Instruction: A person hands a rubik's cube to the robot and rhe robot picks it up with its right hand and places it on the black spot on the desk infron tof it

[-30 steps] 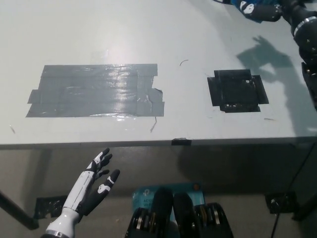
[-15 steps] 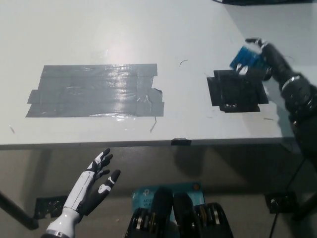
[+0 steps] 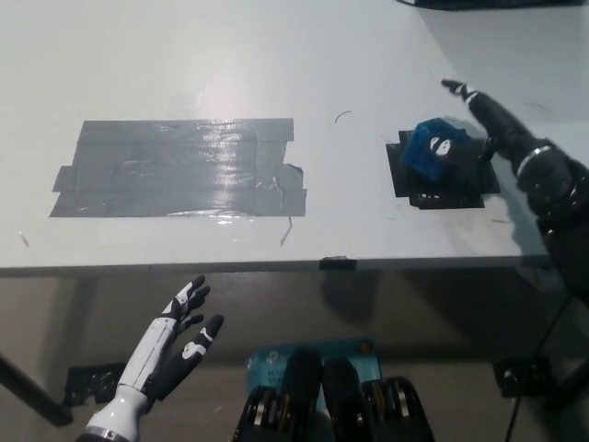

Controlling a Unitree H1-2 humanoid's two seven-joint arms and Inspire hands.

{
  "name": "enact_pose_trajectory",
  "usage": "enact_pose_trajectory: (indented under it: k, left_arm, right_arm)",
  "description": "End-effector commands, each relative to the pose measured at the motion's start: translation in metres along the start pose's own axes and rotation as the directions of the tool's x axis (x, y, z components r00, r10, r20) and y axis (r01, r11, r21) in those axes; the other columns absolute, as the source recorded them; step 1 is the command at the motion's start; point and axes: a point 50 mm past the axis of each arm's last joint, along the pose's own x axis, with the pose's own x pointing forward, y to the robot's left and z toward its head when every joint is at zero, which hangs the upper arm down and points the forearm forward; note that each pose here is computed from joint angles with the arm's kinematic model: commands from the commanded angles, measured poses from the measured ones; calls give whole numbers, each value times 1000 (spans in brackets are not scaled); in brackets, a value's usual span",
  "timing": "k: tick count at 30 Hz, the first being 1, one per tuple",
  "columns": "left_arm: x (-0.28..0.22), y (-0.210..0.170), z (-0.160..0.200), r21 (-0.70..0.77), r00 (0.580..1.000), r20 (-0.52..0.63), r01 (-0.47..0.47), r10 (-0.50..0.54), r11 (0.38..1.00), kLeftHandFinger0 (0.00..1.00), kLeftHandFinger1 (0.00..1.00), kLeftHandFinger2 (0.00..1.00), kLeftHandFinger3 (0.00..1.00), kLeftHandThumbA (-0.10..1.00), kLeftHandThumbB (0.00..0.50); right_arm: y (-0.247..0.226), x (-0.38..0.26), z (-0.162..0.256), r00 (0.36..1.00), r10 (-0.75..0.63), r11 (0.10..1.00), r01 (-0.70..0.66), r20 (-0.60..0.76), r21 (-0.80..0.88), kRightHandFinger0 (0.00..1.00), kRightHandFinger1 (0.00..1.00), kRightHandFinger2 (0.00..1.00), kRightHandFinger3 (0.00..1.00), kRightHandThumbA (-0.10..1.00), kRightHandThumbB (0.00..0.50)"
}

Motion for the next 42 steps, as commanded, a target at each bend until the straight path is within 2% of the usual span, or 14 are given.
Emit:
enact_pose_trajectory:
  k: [1,6,7,14,16,18,20,21,26,30,34,36,39,42]
  left_arm:
    - [3,4,8,8,999,41,0,0,1000,945,1000,1000,1000,785,51]
    - [3,3,8,4,999,36,4,-4,1000,963,1000,1000,1000,792,60]
    - [3,3,8,4,999,35,7,-7,1000,965,1000,1000,1000,793,60]
    - [10,5,11,21,999,51,3,-5,1000,946,1000,1000,1000,800,59]
    - [10,6,12,22,998,56,1,-2,1000,941,1000,1000,1000,800,60]
    - [10,6,11,10,999,50,4,-4,1000,962,1000,1000,1000,799,73]
    - [7,5,10,8,999,45,6,-7,1000,970,1000,1000,1000,800,73]
    - [6,5,10,7,999,42,7,-7,1000,981,1000,1000,1000,806,78]
    - [1,4,6,10,1000,28,4,-4,1000,972,1000,1000,1000,807,71]
    - [-3,0,2,7,1000,18,8,-9,1000,962,1000,1000,1000,803,66]
    - [-10,-1,-3,7,1000,6,15,-15,1000,979,1000,1000,1000,801,75]
    - [-12,-2,-4,8,1000,1,16,-16,1000,980,1000,1000,1000,803,78]
    - [-14,-6,-5,0,1000,-4,21,-21,1000,983,1000,1000,1000,806,82]
    - [-16,-10,-6,-7,1000,0,16,-16,1000,960,1000,1000,1000,792,76]
  right_arm:
    - [-65,-4,48,984,-150,983,158,95,-91,1000,1000,1000,1000,621,478]
    - [-101,-31,80,920,-323,938,342,220,-52,1000,1000,1000,1000,617,456]
    - [-118,-46,95,888,-378,915,401,261,-42,1000,1000,1000,1000,732,470]
    - [-159,-135,150,705,-513,839,533,490,110,1000,1000,1000,1000,837,437]
    - [-146,-176,157,634,-521,833,523,571,180,1000,1000,1000,1000,859,419]
    - [-122,-205,154,580,-525,835,491,622,247,1000,1000,1000,1000,762,386]
    - [-100,-226,148,561,-528,834,486,638,263,1000,1000,1000,1000,791,380]
    - [-79,-240,140,547,-536,833,469,643,295,1000,1000,1000,1000,757,345]
    - [-5,-263,99,602,-561,826,369,568,425,1000,1000,1000,1000,709,272]
    - [57,-267,54,742,-547,798,324,388,508,1000,1000,1000,1000,755,242]
    - [109,-264,15,837,-488,794,308,247,524,1000,1000,1000,1000,680,214]
    - [119,-263,8,860,-465,808,316,210,498,1000,1000,1000,1000,671,224]
    - [140,-256,-10,882,-440,812,309,171,495,1000,1000,1000,1000,514,197]
    - [164,-248,-28,912,-384,829,273,143,488,1000,1000,1000,1000,509,184]
